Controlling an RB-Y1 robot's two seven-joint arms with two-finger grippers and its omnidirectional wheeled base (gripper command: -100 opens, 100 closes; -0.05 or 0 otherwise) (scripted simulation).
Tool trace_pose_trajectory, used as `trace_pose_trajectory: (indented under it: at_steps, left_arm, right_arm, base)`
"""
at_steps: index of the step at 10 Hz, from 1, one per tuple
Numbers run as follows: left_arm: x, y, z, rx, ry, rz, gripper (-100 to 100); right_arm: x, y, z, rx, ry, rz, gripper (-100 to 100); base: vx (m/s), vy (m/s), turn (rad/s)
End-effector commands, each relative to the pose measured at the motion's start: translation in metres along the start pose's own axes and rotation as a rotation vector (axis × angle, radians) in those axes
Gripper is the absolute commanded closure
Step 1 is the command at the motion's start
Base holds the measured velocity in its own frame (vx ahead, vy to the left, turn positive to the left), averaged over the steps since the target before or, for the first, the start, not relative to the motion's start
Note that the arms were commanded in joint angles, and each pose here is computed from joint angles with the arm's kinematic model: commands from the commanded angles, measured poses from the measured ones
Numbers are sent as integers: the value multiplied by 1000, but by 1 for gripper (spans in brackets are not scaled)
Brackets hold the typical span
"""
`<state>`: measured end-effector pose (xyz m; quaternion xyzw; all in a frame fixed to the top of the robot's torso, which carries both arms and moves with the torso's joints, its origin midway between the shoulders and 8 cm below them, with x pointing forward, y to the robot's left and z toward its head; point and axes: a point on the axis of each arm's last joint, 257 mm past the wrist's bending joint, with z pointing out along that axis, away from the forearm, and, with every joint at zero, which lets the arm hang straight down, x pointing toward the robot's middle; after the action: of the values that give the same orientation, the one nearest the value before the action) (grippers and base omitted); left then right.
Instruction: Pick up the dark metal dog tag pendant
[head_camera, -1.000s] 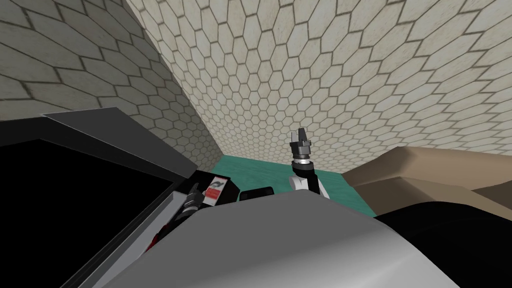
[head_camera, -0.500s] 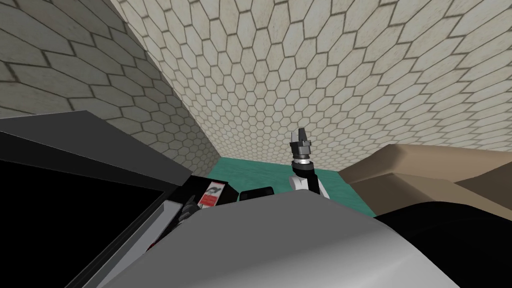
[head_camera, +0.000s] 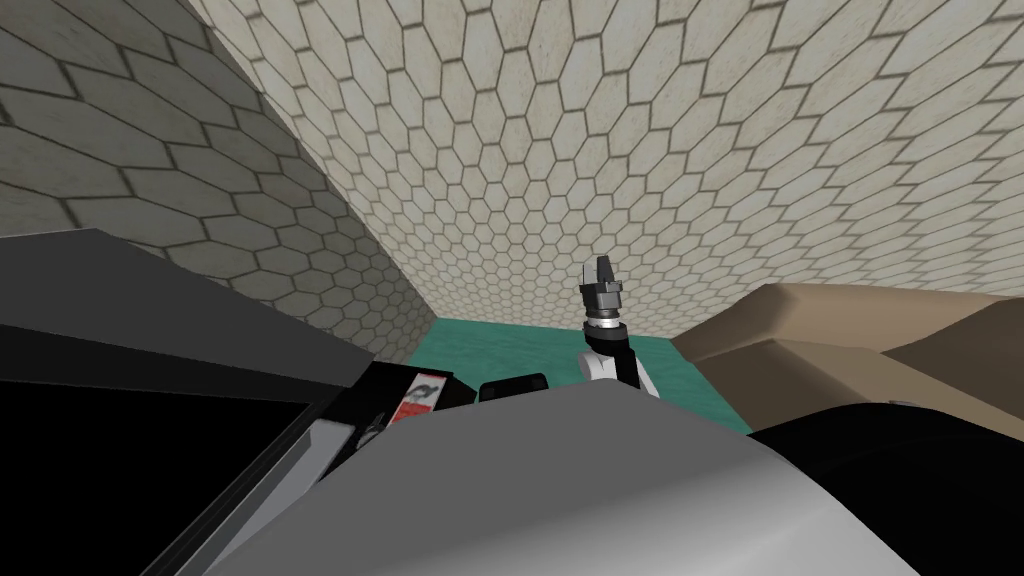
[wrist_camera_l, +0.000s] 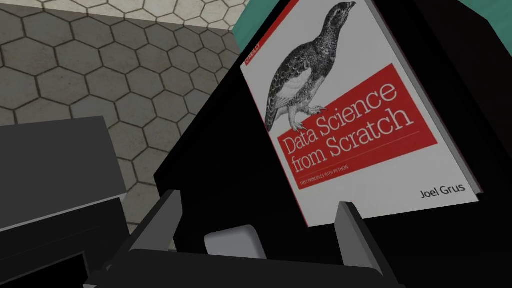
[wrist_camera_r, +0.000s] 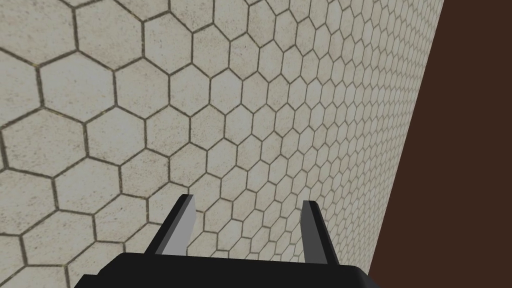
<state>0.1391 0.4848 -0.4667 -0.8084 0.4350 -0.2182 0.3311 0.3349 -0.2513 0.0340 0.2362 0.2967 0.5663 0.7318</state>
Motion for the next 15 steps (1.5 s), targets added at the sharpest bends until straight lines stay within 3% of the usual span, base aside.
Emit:
trace_pose_trajectory:
  at_steps: [1,3,4,6,7,11,15]
  left_arm:
    - [-26,34,-8,-90,-46,-50,-100]
    - [-54,75,-22,-199,-102,-115,-100]
    - [-54,76,-22,-200,-102,-124,-100]
    - [-76,114,-40,-296,-152,-196,-100]
    - [-76,114,-40,-296,-152,-196,-100]
    - [-102,177,-77,-450,-235,-337,-100]
    - [-110,221,-107,-551,-287,-454,-100]
  right_arm:
    - [0,0,0,0,0,0,0]
    - [0,0,0,0,0,0,0]
    - [0,0,0,0,0,0,0]
    - [0,0,0,0,0,0,0]
    - [0,0,0,0,0,0,0]
    - [0,0,0,0,0,0,0]
    - [0,0,0,0,0,0,0]
  base:
    - [71,14,-165]
    - [92,40,-158]
    - [72,45,-48]
    - [59,34,-126]
    - [44,32,-52]
    - [51,47,-132]
    - [39,61,-116]
